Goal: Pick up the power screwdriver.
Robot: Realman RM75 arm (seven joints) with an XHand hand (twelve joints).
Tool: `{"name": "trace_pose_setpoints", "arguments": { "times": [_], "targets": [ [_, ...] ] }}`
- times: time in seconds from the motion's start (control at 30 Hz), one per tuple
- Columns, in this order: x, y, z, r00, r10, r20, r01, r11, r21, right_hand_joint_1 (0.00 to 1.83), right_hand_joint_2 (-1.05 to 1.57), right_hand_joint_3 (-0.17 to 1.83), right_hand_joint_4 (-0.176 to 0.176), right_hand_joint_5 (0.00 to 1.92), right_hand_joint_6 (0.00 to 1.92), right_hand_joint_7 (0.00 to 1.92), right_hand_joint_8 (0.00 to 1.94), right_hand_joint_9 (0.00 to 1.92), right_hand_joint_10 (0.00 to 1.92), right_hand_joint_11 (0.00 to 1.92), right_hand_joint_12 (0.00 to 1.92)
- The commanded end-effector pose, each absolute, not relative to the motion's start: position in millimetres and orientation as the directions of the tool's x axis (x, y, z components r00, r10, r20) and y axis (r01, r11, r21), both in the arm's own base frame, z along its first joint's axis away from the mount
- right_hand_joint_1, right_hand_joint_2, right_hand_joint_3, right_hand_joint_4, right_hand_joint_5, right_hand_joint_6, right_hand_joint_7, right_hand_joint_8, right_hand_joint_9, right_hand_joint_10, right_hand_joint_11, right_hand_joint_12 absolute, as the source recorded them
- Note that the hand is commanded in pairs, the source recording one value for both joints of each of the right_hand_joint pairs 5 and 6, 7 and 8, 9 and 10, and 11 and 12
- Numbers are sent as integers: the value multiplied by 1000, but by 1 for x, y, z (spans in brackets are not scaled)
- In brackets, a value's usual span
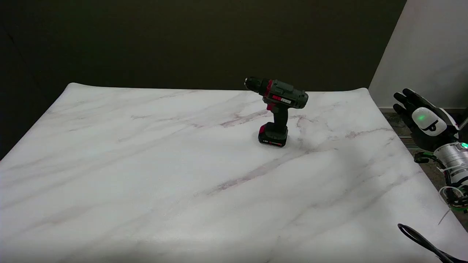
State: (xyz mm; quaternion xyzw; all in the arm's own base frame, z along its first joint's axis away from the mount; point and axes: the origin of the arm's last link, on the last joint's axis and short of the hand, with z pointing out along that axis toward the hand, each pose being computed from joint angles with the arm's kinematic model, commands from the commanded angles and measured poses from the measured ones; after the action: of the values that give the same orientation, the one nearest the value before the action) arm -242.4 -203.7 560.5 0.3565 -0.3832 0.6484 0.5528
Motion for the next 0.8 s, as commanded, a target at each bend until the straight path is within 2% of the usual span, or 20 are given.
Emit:
{"name": "trace_pose_setpoints", "arguments": {
  "times": [0.03, 0.43, 0.8],
  "targets": [
    [-243, -202, 553, -200, 349, 915, -976, -157, -153, 1092, -149, 137, -176, 258, 258, 173, 173, 0, 0, 129, 129],
    [-274, -238, 525, -254, 243, 936, -967, -75, -243, 1088, -201, 163, -176, 221, 221, 164, 164, 0, 0, 95, 95],
    [-276, -278, 516, -242, 194, 951, -970, -45, -238, 1096, -198, 98, -176, 193, 193, 168, 168, 0, 0, 127, 127]
  ]
}}
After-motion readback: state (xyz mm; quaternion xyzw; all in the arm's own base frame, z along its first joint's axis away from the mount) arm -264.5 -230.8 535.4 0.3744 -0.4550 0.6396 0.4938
